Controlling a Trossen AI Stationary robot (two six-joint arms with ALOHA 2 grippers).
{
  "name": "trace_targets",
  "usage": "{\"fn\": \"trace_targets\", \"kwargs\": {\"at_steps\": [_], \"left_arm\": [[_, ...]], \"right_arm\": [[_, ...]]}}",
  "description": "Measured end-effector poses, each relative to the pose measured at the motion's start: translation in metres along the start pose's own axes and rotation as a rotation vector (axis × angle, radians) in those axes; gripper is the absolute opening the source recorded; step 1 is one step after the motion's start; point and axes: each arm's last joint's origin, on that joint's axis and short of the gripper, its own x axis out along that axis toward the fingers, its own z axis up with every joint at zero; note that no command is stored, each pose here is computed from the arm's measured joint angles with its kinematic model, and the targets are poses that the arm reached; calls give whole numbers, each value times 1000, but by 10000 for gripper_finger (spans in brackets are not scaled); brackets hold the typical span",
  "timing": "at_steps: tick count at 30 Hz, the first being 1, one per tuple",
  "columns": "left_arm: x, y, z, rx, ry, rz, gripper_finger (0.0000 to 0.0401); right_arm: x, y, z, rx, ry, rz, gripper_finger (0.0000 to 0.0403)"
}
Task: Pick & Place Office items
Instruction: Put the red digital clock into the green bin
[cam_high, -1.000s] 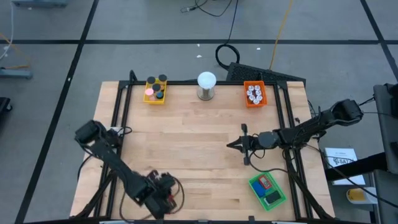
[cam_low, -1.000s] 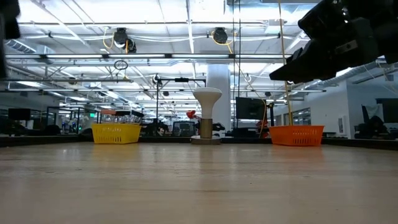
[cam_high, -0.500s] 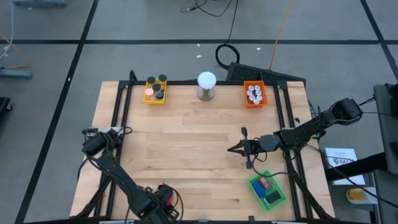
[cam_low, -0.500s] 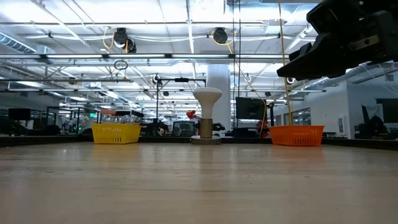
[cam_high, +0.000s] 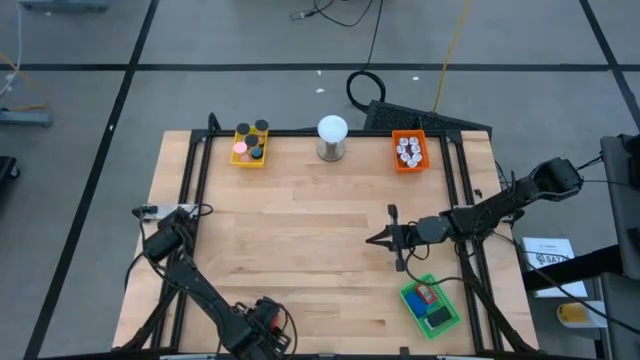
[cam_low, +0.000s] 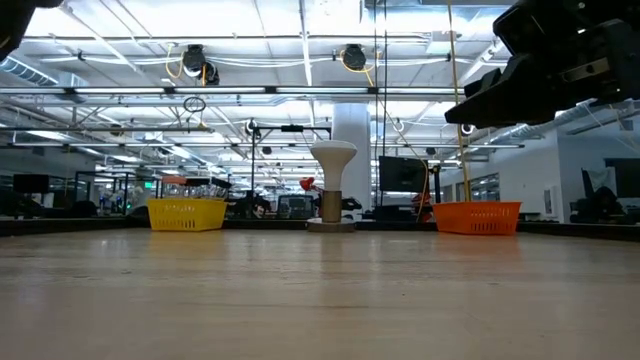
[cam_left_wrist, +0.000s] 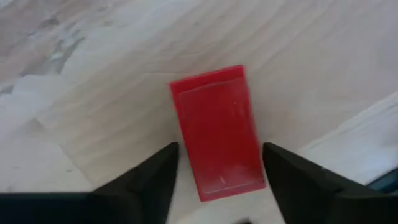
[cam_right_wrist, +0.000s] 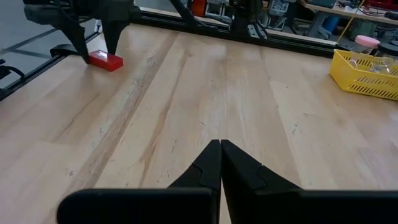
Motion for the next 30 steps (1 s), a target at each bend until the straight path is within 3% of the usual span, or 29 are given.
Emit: {"fn": "trace_targets", "kwargs": {"at_steps": [6,9,16,22,26,30], "left_arm": [[2,2,-3,55,3,20,158],[-4,7,-2,126,-96,32,157],[-38,10,14,360,-477,-48,157],[-27,3,48,586,-702,-79,157],[-6,0,83,738,-794,-186,157],[14,8,120,865,-914,-415,157]], "right_arm": [[0,0,0,0,-1,0,0],[0,0,0,-2,-1,0,0],[0,0,0,1,-2,-6,0],[-1,0,-1,46,19,-45,0],[-2,1,-6,67,64,-85,0],[-4,7,-8,84,84,-62,16]]}}
